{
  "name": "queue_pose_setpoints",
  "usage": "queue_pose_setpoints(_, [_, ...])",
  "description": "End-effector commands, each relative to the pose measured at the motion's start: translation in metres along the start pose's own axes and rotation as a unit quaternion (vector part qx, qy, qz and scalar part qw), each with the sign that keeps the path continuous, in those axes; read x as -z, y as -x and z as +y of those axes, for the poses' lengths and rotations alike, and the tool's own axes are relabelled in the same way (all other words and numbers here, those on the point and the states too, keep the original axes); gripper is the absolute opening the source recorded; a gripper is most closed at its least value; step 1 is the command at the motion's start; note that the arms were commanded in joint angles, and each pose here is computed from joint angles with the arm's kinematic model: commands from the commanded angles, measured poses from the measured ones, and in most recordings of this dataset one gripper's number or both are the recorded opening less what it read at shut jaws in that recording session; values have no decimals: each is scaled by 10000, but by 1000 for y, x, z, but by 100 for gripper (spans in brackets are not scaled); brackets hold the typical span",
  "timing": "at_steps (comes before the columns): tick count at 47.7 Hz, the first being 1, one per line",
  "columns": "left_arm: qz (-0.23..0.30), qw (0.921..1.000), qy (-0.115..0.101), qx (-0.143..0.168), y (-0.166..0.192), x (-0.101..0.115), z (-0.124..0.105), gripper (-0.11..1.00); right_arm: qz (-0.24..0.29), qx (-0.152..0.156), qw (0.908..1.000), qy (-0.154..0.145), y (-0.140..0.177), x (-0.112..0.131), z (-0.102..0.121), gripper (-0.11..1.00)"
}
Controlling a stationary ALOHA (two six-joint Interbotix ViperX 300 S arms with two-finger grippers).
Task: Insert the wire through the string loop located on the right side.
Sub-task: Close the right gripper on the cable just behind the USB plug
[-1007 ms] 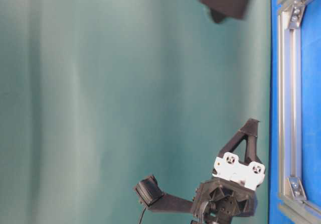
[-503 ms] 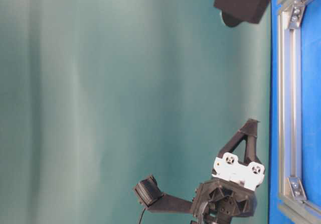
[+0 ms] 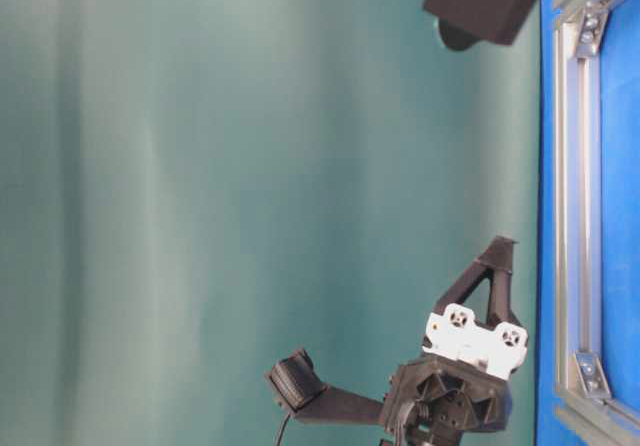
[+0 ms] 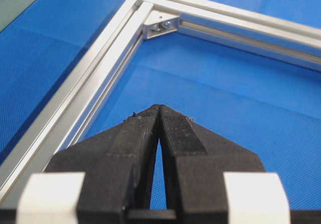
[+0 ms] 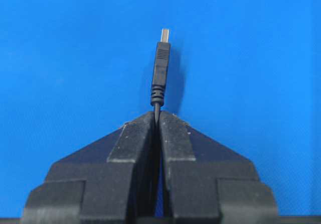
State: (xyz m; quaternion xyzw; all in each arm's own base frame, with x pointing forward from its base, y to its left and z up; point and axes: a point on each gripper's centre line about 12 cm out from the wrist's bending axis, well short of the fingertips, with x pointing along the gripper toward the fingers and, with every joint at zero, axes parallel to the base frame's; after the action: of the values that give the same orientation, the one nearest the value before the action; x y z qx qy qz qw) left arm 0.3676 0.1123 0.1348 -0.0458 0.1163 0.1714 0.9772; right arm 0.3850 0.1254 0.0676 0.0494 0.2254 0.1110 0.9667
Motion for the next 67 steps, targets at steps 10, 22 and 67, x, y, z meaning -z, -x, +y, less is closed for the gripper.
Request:
queue_pose_setpoints(10, [-261,9997,-1,11,1,-18,0,0,-152,-113,9998,7,20,-52,12,-4])
queue_pose_setpoints(22, [-261,9997,6,11,2,-18,0,0,-126,-133,9998,-1,31,-71,14,-4])
queue_pose_setpoints(67, [-261,9997,14,11,2,-18,0,0,-117,-136,9998,-5,31,-71,15,-4])
